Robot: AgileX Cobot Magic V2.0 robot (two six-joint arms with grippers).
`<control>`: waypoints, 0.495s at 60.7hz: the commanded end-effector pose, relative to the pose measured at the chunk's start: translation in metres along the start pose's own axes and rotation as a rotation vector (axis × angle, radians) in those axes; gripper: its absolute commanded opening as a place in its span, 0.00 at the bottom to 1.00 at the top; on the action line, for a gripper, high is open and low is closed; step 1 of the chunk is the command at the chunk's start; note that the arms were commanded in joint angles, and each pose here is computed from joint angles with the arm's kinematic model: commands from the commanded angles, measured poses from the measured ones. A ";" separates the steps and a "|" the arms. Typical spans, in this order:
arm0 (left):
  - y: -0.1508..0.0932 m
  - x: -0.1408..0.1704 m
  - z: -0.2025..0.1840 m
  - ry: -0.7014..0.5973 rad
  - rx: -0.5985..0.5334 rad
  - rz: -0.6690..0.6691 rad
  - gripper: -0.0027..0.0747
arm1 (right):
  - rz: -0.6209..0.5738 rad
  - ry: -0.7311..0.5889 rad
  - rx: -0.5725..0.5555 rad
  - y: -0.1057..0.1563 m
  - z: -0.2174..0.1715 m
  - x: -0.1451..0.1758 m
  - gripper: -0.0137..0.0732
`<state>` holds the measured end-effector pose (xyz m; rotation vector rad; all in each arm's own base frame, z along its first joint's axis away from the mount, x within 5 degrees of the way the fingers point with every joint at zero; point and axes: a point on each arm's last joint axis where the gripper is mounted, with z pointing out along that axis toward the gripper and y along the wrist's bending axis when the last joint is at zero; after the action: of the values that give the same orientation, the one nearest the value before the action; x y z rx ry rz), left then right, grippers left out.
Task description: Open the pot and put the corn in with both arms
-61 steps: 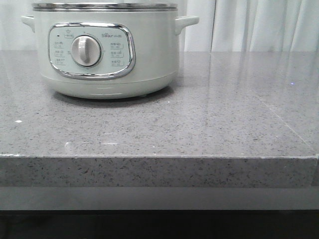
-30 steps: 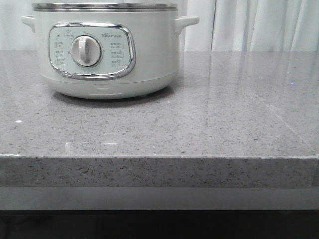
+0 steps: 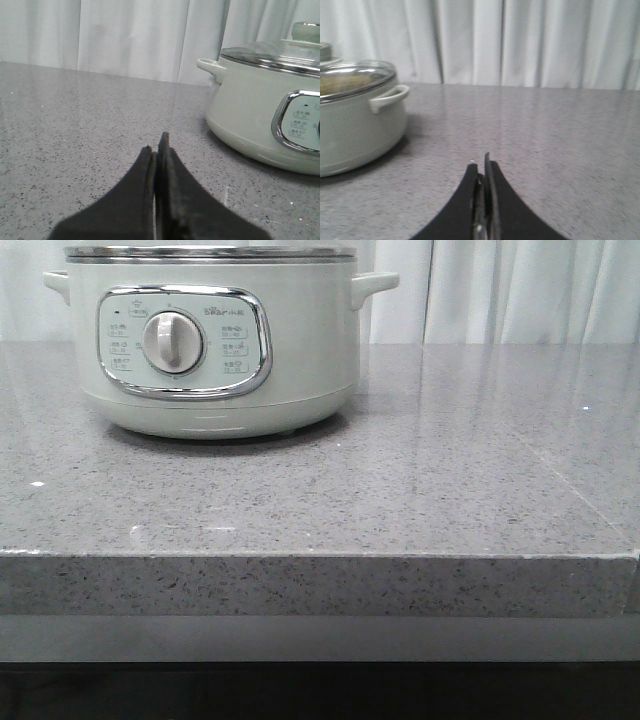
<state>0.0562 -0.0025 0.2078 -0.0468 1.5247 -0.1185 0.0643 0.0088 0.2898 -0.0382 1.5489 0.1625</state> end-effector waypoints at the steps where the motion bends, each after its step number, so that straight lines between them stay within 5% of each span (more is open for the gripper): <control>1: -0.001 -0.007 -0.002 -0.096 0.015 -0.004 0.01 | -0.011 -0.145 0.055 -0.005 -0.007 0.009 0.08; 16: -0.001 -0.007 -0.002 -0.096 0.015 -0.004 0.01 | -0.013 -0.143 0.088 -0.012 -0.013 0.076 0.08; 30: -0.001 -0.007 -0.002 -0.095 0.015 -0.004 0.01 | -0.010 -0.083 0.084 -0.012 -0.013 0.082 0.08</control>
<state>0.0562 -0.0025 0.2078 -0.0468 1.5247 -0.1185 0.0567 0.0032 0.1987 0.0233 1.5665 0.1026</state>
